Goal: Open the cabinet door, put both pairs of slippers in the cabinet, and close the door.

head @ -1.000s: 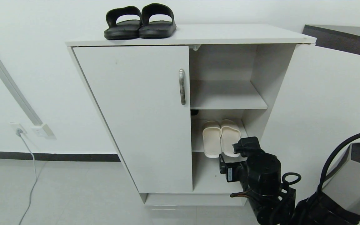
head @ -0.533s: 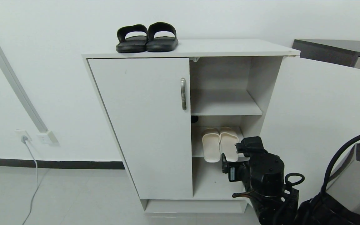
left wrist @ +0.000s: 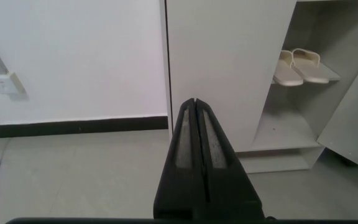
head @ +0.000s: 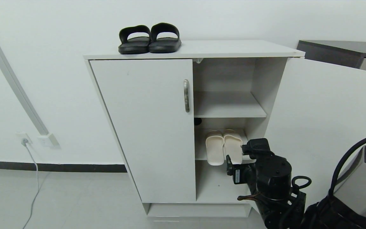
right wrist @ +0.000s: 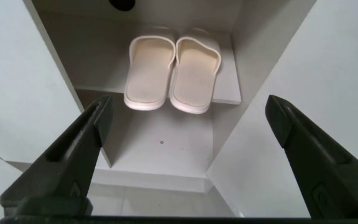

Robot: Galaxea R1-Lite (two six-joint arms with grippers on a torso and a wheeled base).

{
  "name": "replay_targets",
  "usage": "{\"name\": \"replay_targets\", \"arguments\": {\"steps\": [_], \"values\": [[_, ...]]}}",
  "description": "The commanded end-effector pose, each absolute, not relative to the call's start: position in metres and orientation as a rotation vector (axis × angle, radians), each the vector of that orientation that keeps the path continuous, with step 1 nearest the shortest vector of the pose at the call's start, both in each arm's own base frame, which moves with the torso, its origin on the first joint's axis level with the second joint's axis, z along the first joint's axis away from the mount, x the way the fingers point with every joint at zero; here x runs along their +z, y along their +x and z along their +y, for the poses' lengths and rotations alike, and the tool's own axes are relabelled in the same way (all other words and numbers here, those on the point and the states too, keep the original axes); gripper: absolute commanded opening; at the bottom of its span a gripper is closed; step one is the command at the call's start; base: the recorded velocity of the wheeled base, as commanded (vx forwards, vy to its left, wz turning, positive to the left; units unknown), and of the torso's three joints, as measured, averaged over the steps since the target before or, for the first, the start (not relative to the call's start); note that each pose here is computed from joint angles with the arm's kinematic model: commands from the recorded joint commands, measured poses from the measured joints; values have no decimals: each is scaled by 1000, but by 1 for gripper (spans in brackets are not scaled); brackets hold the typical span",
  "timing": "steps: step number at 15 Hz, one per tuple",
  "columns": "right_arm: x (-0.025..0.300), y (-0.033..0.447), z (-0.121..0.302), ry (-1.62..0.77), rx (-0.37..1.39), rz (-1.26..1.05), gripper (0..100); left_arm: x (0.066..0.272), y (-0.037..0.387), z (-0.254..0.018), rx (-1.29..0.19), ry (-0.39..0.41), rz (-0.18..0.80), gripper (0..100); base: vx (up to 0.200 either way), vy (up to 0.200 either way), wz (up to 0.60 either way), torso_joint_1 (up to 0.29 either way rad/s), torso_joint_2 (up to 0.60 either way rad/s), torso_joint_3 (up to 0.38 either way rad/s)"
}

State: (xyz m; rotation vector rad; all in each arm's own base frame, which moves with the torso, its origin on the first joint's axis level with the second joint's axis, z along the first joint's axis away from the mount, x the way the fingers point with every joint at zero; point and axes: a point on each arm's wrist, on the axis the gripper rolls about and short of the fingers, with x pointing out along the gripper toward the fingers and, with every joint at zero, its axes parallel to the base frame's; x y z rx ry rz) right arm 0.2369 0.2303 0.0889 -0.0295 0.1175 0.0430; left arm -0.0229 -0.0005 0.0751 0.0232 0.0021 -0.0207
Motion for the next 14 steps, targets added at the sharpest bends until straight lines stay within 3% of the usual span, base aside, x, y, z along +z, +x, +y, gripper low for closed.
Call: {"name": "replay_targets", "arguments": {"steps": [1, 14], "values": [[89, 236, 230, -31, 44, 117, 100, 75, -23, -1, -20, 23, 3, 0, 0, 200, 0, -2, 2, 7], [89, 234, 230, -14, 59, 95, 100, 75, -23, 0, -18, 15, 3, 0, 0, 200, 0, 4, 2, 3]]}}
